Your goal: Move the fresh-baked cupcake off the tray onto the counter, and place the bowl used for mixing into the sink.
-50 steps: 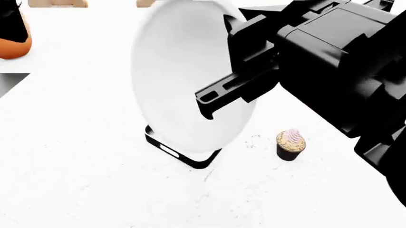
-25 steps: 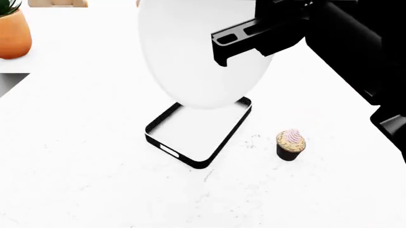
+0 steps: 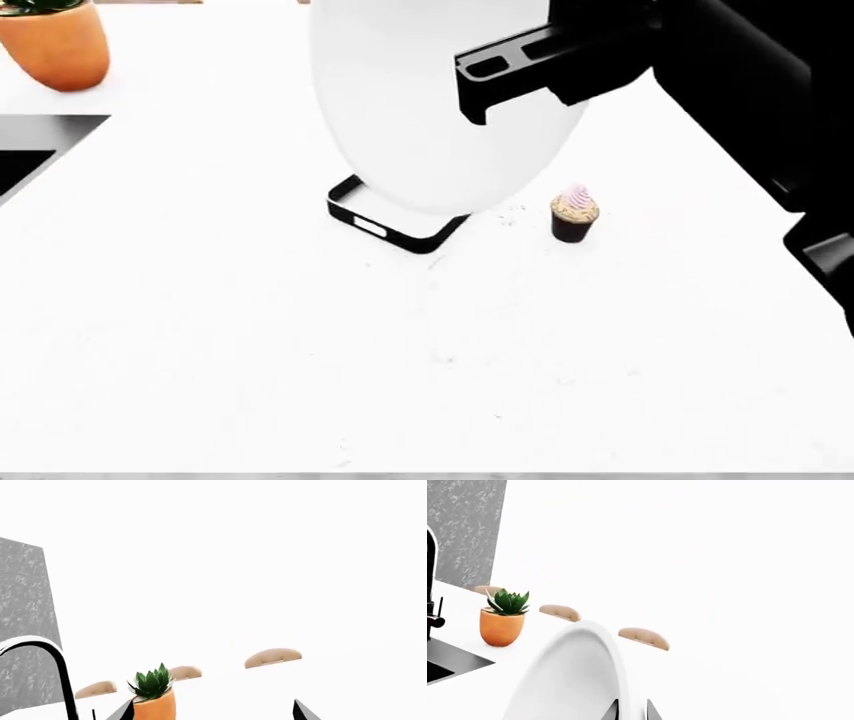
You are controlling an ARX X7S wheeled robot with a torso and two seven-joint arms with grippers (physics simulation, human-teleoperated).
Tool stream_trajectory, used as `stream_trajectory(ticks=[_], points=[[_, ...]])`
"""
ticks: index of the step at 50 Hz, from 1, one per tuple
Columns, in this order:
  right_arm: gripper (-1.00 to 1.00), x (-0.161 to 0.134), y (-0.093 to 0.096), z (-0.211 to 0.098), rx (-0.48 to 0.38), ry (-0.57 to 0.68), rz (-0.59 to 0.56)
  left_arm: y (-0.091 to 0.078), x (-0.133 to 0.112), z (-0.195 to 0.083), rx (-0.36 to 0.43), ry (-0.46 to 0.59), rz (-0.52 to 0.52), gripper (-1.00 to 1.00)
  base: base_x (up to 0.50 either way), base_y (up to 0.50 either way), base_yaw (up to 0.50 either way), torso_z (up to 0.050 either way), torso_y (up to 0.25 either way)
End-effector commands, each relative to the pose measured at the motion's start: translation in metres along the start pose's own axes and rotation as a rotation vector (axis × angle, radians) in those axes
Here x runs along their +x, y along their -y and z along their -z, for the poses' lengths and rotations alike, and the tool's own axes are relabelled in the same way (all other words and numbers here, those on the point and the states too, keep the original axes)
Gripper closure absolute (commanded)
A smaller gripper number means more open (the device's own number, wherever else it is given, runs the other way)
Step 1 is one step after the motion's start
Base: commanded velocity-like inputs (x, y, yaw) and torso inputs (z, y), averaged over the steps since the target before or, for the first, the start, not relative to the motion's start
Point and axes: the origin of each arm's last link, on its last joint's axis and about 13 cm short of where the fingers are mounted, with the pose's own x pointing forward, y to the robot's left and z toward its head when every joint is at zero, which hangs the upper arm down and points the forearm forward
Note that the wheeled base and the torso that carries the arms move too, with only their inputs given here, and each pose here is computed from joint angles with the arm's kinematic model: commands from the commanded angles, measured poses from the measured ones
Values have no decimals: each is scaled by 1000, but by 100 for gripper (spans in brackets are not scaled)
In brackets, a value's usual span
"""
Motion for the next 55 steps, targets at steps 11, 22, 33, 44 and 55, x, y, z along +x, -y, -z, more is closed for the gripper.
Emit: stream_trajectory(ticks=[11,22,33,44,55], points=[[100,7,-1,-1,-21,57,16,2,-14,-6,-256,178,-107,-100,-321,0,0,0,0],[100,8,-2,1,-4,68,6,19,-27,53,-492,179,-184,-100,0,0,0,0,0],[100,12,-2,0,4,86,10,14,-49,85,-503,250,-350,-100,0,0,0,0,0],[100,9,1,-2,-16,92,27,8,-65,102,-492,249,-448,-100,0,0,0,0,0],[100,13,-3,-8,-2,142,21,5,-81,103,-469,284,-515,-100,161,282,0,0,0]])
